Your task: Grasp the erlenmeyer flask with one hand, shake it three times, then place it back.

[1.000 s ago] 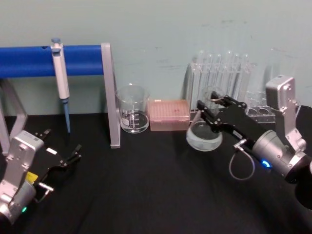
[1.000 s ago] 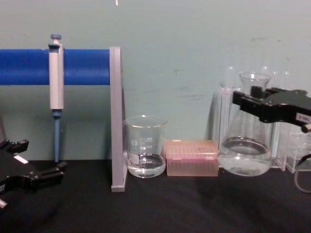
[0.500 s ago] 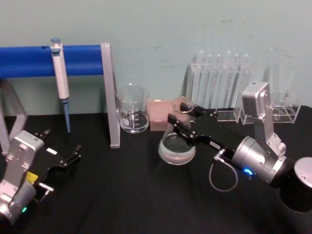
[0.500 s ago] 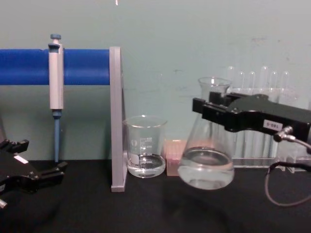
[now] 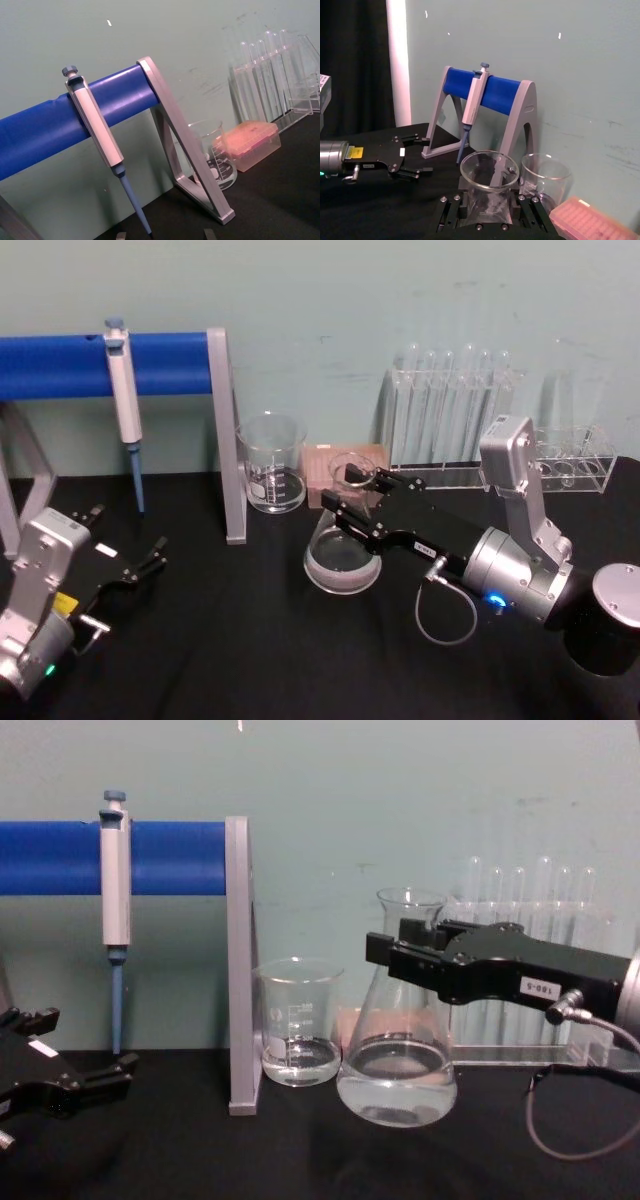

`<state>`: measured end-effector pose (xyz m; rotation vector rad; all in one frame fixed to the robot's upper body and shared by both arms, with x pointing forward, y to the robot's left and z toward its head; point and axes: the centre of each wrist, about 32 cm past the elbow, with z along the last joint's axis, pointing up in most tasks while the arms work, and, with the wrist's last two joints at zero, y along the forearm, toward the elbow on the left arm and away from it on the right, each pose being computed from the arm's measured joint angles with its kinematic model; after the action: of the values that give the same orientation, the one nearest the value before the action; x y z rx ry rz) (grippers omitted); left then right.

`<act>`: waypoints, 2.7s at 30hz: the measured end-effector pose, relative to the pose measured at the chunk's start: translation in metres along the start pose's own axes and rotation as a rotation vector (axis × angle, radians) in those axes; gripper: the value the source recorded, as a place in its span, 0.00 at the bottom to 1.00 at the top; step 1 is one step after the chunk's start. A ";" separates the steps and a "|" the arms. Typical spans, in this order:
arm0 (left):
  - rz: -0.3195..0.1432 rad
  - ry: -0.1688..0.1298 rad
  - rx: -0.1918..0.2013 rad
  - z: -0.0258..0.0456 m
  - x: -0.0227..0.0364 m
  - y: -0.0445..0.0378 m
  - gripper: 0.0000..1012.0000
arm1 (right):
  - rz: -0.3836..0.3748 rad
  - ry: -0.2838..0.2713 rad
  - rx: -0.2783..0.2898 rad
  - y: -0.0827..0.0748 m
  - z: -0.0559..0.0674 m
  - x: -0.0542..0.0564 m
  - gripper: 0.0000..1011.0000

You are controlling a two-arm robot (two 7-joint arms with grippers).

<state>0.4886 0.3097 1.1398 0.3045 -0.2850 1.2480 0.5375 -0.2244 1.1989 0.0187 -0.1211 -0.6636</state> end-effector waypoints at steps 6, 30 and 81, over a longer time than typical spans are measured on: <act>0.000 0.000 0.000 0.0000 0.0000 0.0000 0.99 | 0.009 0.002 0.002 0.001 -0.001 0.001 0.45; 0.000 0.000 0.000 0.0000 0.0000 0.0000 0.99 | 0.003 0.007 -0.012 0.008 -0.010 0.011 0.45; 0.000 0.000 0.000 0.0000 0.0000 0.0000 0.99 | 0.095 0.021 -0.064 0.032 -0.057 0.022 0.45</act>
<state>0.4886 0.3096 1.1398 0.3044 -0.2850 1.2479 0.5811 -0.2144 1.1466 -0.0418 -0.0800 -0.5720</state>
